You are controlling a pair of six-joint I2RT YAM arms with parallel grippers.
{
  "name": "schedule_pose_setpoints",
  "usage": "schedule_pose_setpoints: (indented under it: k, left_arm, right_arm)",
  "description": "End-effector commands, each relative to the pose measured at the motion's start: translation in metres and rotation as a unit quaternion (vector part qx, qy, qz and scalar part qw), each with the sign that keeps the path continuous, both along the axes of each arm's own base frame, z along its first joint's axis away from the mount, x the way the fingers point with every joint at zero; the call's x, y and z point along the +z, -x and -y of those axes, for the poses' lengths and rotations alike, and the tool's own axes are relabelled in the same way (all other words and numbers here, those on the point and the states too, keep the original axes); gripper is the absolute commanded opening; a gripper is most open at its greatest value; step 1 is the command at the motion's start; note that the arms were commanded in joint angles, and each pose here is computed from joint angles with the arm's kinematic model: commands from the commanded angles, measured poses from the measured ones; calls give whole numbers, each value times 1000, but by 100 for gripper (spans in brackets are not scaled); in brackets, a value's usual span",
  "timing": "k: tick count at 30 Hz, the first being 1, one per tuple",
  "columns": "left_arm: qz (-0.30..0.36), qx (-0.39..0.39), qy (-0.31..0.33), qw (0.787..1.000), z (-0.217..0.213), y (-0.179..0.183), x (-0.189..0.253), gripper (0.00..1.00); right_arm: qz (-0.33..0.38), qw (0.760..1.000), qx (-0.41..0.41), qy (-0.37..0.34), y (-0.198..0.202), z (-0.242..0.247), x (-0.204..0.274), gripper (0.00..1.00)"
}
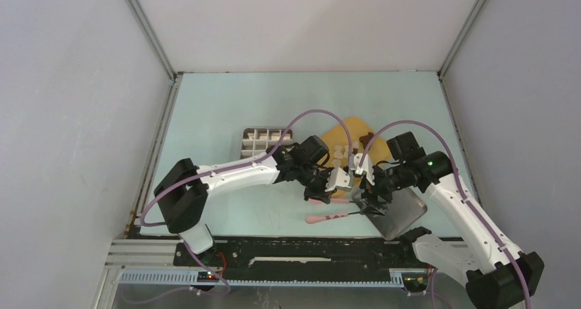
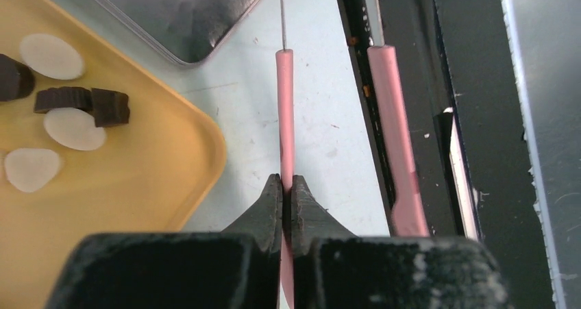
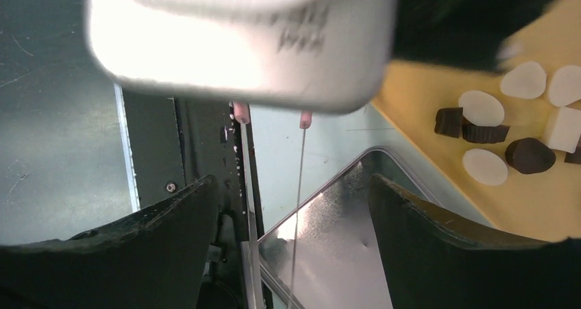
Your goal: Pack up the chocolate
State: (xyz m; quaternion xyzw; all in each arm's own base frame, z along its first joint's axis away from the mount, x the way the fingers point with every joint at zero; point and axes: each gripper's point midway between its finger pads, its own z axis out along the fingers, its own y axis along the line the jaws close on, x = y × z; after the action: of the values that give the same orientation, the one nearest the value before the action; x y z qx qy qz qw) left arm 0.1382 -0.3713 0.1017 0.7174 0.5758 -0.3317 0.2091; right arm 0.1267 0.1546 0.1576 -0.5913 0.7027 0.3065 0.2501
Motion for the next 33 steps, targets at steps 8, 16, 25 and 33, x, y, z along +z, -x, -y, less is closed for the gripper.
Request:
schedule_pose_setpoints:
  k: [8,16,25,33]
  left_arm:
    - [-16,2,105,994,25,-8,66,0]
    - [-29,25,118,992,25,-20,69,0]
    - [-49,46,127,990,22,-33,65,0]
    - [-54,47,129,989,21,-37,61,0]
  right_arm:
    - [-12,1000,6,17,3,2,-15,80]
    - [-32,999,9,25,6,1,-23,73]
    - [-32,999,2,26,5,1,-26,58]
    - [-42,998,-1,40,5,4,-31,44]
